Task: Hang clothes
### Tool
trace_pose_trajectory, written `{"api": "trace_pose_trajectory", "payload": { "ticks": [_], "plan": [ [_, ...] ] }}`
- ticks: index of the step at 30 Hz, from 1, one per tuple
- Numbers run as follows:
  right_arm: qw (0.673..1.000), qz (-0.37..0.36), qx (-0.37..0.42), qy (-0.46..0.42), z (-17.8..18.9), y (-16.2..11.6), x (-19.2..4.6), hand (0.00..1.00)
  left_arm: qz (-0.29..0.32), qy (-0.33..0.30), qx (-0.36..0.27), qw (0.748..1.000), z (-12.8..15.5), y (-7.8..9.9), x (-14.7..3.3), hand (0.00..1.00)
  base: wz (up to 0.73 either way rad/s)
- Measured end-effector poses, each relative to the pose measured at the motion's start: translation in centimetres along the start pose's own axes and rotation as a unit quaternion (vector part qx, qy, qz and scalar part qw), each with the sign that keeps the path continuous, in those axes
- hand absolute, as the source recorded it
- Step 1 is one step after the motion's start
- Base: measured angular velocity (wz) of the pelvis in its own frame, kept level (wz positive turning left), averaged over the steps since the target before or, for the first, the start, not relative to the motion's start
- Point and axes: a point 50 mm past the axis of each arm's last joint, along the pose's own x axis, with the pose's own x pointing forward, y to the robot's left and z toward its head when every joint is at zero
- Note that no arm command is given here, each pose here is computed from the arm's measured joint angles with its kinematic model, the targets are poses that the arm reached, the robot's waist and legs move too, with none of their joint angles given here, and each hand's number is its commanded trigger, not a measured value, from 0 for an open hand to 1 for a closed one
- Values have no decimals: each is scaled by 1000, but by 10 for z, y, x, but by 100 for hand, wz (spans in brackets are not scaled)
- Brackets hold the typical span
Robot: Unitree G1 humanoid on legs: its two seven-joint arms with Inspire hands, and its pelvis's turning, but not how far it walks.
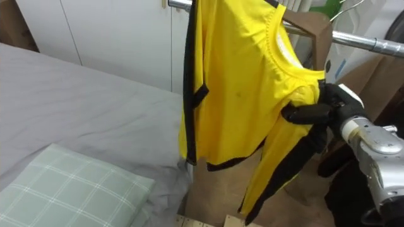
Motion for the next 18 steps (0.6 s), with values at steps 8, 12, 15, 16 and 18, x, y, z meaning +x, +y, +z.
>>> {"api": "trace_pose_trajectory", "payload": {
  "ticks": [8,12,15,16,18],
  "plan": [
    [999,38,-18,9,-1,1,-1,100,-1,-1,-1,1000,-2,2,1,0,1],
    [997,46,-43,36,-7,-8,-4,100,-4,0,0,1000,-3,5,2,0,13],
    [995,57,-58,64,-15,-9,-5,100,-5,-2,5,1000,-3,6,2,0,12],
    [994,60,-59,72,-18,-9,-5,100,-6,-3,5,1000,-3,6,2,0,8],
    [992,73,-67,84,-21,-9,-5,100,-13,-2,6,1000,-3,7,2,0,7]
  ]
}}
